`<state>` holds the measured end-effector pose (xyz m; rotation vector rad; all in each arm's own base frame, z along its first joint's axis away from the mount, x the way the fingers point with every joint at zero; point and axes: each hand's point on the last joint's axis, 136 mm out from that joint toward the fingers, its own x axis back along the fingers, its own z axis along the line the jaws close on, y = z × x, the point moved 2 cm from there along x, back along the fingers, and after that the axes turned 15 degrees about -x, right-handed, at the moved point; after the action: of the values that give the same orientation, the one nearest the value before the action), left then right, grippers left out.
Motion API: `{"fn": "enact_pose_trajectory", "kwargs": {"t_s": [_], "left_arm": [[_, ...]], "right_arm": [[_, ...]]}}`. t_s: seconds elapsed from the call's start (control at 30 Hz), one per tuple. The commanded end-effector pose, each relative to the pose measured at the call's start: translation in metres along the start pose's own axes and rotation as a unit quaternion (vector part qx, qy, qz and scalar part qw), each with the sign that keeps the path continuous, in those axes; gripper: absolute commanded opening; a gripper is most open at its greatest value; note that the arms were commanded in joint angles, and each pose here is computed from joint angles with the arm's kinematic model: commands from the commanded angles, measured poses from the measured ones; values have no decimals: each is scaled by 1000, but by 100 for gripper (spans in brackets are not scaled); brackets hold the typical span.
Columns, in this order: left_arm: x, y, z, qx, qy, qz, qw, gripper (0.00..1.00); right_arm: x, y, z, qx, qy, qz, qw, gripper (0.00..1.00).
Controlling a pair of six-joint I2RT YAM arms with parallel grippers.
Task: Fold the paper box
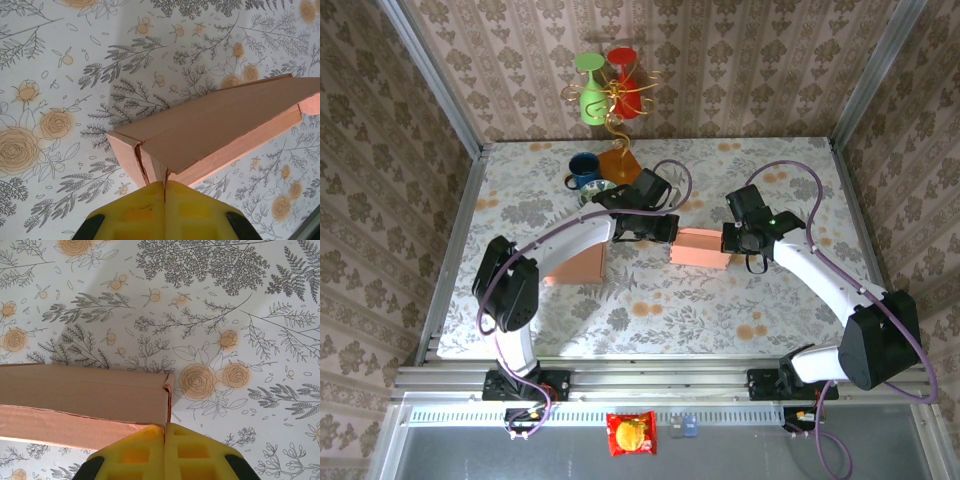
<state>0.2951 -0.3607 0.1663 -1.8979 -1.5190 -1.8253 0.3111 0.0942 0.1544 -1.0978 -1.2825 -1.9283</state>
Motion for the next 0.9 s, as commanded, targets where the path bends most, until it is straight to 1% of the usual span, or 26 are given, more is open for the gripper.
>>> {"fn": "enact_pose_trajectory", "kwargs": {"t_s": [0.0,0.47,0.87], "left_arm": [[-3,-2,-3,13,-15,10,1000,0],[-11,-14,0,6,-12,-4,1000,0],[-12,-22,3,-11,2,-2,1000,0]], "right_arm": [[0,-2,0,1,-9,8,1000,0],[-7,-11,-3,9,1,5,1000,0],[-8,-19,-9,7,-1,10,1000,0]]}}
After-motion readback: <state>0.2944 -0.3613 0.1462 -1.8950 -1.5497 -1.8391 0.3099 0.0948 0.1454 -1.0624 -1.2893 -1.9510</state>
